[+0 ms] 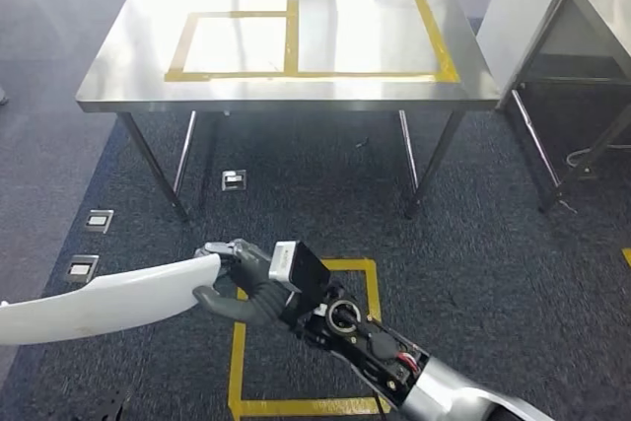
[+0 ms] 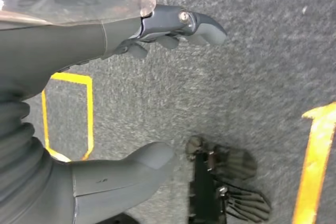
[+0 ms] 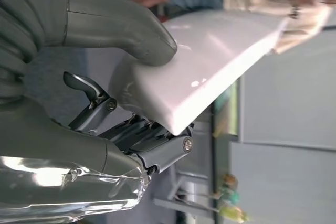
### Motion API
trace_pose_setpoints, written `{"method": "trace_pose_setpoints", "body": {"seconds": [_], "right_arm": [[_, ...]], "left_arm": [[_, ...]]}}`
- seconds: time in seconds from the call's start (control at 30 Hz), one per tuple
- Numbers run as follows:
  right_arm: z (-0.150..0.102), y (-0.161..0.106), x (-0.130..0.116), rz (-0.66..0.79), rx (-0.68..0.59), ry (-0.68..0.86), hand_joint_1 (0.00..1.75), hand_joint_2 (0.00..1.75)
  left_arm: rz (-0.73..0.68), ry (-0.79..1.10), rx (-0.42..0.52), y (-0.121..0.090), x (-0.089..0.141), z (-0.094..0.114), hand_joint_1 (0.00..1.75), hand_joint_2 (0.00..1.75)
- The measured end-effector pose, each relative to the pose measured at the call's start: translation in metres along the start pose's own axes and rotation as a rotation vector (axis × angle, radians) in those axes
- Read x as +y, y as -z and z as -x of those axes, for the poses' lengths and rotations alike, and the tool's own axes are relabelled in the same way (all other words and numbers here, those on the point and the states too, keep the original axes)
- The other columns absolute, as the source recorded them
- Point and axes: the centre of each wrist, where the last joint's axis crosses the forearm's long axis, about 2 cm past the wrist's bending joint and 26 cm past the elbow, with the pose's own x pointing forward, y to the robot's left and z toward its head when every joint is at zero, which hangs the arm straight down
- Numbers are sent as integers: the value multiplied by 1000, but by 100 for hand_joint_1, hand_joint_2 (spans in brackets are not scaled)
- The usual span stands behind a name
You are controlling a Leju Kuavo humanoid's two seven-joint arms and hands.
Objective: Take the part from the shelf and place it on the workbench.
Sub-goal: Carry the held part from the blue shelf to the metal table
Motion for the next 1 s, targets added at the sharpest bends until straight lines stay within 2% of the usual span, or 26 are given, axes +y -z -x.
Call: {"method": "trace_pose_setpoints", "body": {"seconds": [0.23,0.5,0.67,1.0], "right_arm": [[-5,4,1,-5,-15,-9,175,175],[-2,-1,5,5,-3,2,175,175],[-7,4,3,-3,-23,-8,175,175],[0,-15,2,40,12,-11,175,175]], "left_arm": [[1,0,-10,1,2,-4,0,175],[-12,8,8,0,9,7,0,175],[-11,11,-6,1,9,0,0,175],[-15,47,-2,2,11,-3,0,175]]}}
